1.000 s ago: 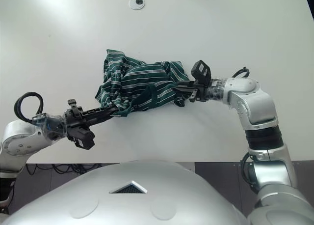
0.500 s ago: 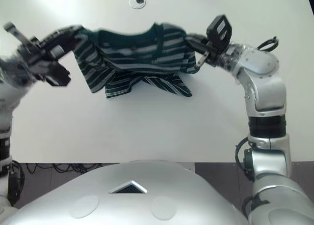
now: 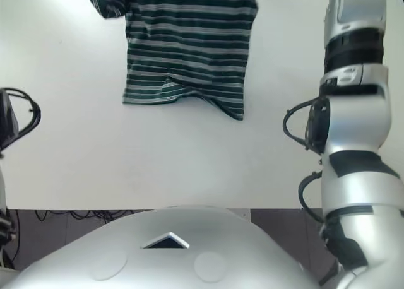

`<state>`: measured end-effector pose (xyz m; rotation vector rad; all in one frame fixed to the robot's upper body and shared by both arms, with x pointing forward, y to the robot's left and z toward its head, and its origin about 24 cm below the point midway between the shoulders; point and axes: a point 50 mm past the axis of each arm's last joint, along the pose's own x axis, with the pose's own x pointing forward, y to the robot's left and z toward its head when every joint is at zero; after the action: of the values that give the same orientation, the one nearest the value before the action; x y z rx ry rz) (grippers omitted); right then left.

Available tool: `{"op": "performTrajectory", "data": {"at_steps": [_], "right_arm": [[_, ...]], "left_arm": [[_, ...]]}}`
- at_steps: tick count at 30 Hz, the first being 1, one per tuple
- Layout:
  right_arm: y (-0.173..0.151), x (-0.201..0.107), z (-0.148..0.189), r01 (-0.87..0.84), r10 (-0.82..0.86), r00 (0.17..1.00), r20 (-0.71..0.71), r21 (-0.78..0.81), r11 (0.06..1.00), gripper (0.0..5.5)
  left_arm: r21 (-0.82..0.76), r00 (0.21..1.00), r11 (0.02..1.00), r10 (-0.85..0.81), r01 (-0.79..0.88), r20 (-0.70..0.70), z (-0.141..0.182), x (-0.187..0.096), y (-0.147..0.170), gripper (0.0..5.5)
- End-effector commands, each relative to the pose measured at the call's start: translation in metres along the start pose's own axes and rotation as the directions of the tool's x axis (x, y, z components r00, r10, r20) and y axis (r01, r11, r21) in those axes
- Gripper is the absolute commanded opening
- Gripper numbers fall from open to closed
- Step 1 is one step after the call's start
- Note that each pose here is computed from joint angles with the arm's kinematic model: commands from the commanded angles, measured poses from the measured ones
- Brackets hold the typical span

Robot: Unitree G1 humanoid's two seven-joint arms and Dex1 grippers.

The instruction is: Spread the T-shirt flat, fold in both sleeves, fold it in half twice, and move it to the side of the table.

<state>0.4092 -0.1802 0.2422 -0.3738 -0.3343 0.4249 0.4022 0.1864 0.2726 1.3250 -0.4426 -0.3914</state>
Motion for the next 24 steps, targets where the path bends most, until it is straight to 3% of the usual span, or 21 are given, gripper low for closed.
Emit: {"op": "performTrajectory", "data": {"at_steps": [1, 4, 12, 17, 19, 21, 22, 24], "right_arm": [[-0.016, 0.013, 0.030, 0.111, -0.111, 0.991, 0.078, 0.007, 0.994, 0.02], [-0.026, 0.014, 0.046, 0.169, -0.168, 0.975, 0.145, 0.007, 0.986, 0.02], [-0.032, 0.003, 0.061, 0.168, -0.155, 0.931, 0.329, -0.010, 0.986, 0.02], [0.009, -0.026, 0.028, -0.142, 0.162, 0.905, 0.392, -0.081, 0.987, 0.02], [0.045, -0.073, -0.004, -0.494, 0.461, 0.803, 0.377, -0.010, 0.869, 0.02], [0.079, -0.139, -0.030, -0.801, 0.740, 0.595, 0.312, 0.158, 0.577, 0.02], [0.090, -0.172, -0.039, -0.867, 0.825, 0.491, 0.280, 0.253, 0.430, 0.02], [0.101, -0.222, -0.048, -0.892, 0.913, 0.329, 0.240, 0.395, 0.218, 0.02]], "left_arm": [[-0.016, 0.990, 0.990, 0.138, -0.138, -0.012, 0.016, 0.013, 0.042, 0.00], [-0.063, 0.961, 0.959, 0.277, -0.276, 0.007, 0.024, 0.014, 0.064, 0.00], [-0.056, 0.904, 0.912, 0.410, -0.406, 0.119, 0.033, 0.007, 0.073, 0.00], [-0.171, 0.927, 0.964, 0.246, -0.204, 0.282, 0.019, -0.016, 0.015, 0.00], [-0.323, 0.891, 0.945, 0.110, 0.043, 0.440, 0.020, -0.061, -0.030, 0.00], [-0.478, 0.795, 0.751, -0.101, 0.455, 0.599, 0.030, -0.121, -0.072, 0.00], [-0.455, 0.687, 0.586, -0.260, 0.671, 0.678, 0.038, -0.157, -0.095, 0.00], [-0.382, 0.437, 0.212, -0.442, 0.900, 0.783, 0.054, -0.220, -0.132, 0.00]]}}
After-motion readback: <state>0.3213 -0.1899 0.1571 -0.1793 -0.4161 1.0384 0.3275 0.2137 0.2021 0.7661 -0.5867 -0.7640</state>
